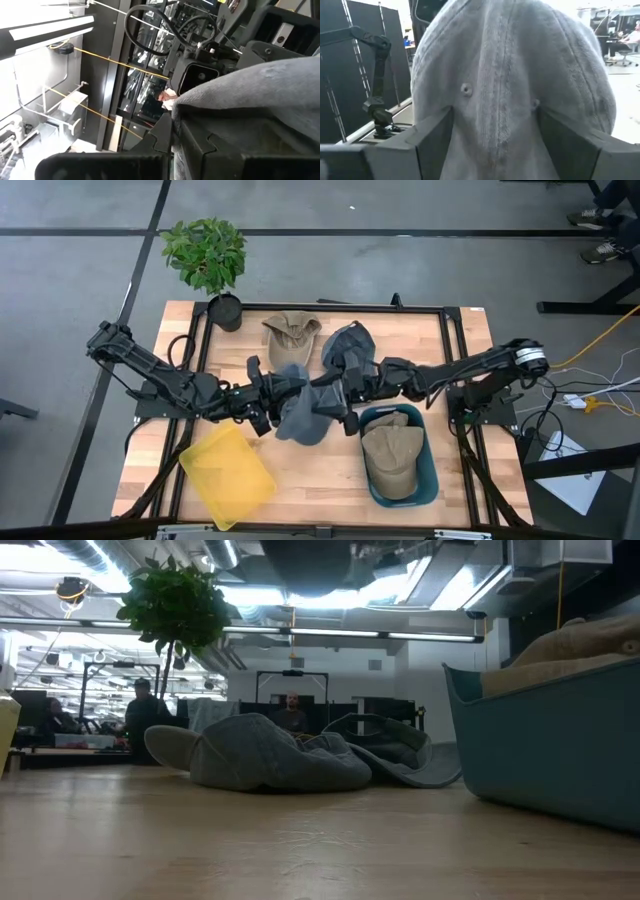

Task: Pick & Place hat
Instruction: Put the left gray cap into the yellow bin

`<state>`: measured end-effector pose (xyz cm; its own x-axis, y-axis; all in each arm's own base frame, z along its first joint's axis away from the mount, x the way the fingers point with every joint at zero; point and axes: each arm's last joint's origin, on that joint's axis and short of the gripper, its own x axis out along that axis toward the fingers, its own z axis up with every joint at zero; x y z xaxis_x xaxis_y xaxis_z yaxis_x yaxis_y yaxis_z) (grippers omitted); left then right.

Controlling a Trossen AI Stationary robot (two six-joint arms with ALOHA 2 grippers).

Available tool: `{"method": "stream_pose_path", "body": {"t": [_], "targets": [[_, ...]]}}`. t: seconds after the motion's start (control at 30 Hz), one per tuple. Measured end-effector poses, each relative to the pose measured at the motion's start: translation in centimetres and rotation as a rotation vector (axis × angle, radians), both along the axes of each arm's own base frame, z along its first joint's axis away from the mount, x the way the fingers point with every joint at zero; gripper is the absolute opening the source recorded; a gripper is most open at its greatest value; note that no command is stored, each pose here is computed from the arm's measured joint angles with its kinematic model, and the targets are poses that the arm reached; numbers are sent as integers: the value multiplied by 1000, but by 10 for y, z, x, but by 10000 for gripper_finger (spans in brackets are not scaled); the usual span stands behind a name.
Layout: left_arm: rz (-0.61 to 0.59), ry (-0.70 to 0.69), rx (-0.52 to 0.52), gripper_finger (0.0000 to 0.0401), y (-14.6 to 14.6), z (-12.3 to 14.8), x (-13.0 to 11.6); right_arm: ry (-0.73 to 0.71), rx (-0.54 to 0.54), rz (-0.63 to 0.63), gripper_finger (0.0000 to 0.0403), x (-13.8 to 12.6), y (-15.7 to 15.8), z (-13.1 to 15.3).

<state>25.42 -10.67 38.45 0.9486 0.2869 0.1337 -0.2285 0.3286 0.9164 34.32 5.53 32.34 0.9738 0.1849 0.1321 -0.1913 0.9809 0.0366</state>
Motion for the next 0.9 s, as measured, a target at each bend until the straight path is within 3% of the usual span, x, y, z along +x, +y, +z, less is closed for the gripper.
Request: {"method": "stream_pose_path", "body": {"t": [0.17,0.37,0.43,0.7,0.9], "targets": [[10,7,-11,17,0,-1,0,25,-6,0,217,4,1,-5],[81,-3,-92,21,1,-2,-1,29,-37,-6,53,3,0,-5],[89,-3,-116,22,1,-3,-1,27,-58,-9,16,3,0,-5],[153,-19,-231,71,2,-6,-4,95,-88,-101,7,4,-2,-11],[177,-67,-365,133,-1,-2,-16,216,-120,-316,10,3,-9,-22]]}}
